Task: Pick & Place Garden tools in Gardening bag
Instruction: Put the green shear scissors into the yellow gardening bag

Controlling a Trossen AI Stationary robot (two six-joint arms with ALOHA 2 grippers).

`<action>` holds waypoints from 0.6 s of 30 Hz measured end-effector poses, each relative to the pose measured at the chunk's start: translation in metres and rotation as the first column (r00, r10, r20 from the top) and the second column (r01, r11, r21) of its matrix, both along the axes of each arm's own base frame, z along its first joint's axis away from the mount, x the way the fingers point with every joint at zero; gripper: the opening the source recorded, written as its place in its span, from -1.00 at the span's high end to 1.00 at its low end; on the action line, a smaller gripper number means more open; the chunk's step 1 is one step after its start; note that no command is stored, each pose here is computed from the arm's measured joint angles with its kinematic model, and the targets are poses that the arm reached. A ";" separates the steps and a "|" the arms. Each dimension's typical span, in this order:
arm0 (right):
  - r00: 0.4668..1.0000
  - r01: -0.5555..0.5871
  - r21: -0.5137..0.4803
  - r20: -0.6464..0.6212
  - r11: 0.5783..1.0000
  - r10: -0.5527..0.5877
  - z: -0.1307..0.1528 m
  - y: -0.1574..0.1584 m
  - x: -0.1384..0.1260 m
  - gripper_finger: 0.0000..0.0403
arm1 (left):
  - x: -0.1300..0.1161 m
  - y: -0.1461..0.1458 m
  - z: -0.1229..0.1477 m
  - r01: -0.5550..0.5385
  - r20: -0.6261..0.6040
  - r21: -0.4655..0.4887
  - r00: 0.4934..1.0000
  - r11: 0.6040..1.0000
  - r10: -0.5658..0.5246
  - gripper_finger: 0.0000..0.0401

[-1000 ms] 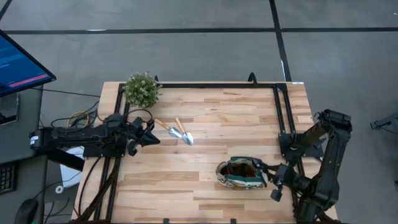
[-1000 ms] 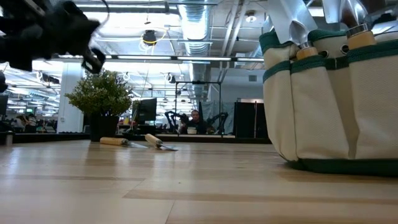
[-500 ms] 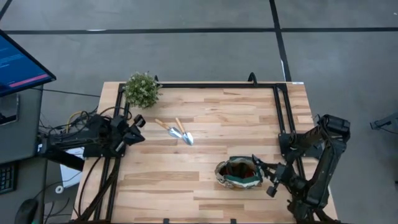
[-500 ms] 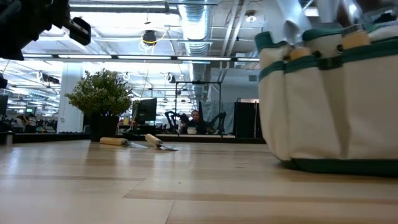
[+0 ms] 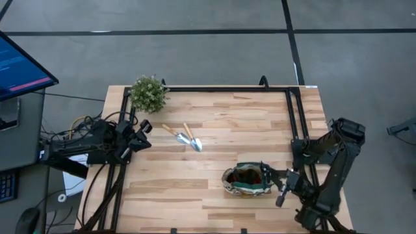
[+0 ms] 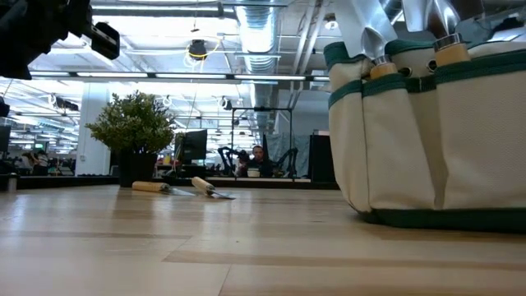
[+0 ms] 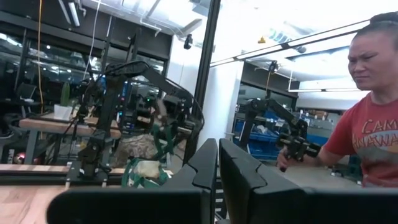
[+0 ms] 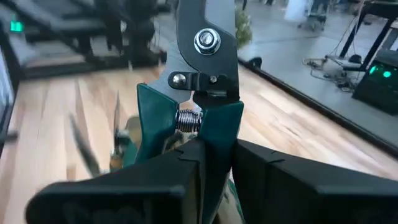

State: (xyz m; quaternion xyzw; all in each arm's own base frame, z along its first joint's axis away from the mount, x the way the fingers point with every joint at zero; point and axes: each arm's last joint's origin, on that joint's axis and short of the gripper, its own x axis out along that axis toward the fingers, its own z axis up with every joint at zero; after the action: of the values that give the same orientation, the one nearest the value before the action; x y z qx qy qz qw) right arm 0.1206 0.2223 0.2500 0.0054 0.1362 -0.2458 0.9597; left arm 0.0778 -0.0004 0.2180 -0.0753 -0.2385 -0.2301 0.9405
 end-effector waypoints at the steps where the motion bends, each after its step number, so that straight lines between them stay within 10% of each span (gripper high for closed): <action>1: 0.999 -0.002 0.004 -0.041 1.000 0.002 0.006 0.002 -0.002 0.77 | 0.000 0.000 0.000 0.000 0.001 0.000 1.000 1.000 0.000 0.91; 9: 0.908 0.065 -0.043 -0.411 0.997 -0.076 -0.006 -0.002 -0.002 0.77 | 0.000 0.000 0.000 0.000 0.001 0.000 1.000 1.000 0.000 0.91; 18: 0.958 0.092 -0.068 -0.265 0.993 -0.107 -0.031 -0.012 -0.003 0.77 | 0.000 0.000 0.000 0.000 0.000 0.000 1.000 1.000 0.000 0.91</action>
State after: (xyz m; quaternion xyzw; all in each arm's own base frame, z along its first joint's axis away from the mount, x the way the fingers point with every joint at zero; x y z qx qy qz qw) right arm 0.1173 0.2099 0.2194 -0.0476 0.2576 -0.2960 0.9186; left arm 0.0778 -0.0004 0.2180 -0.0753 -0.2387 -0.2298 0.9405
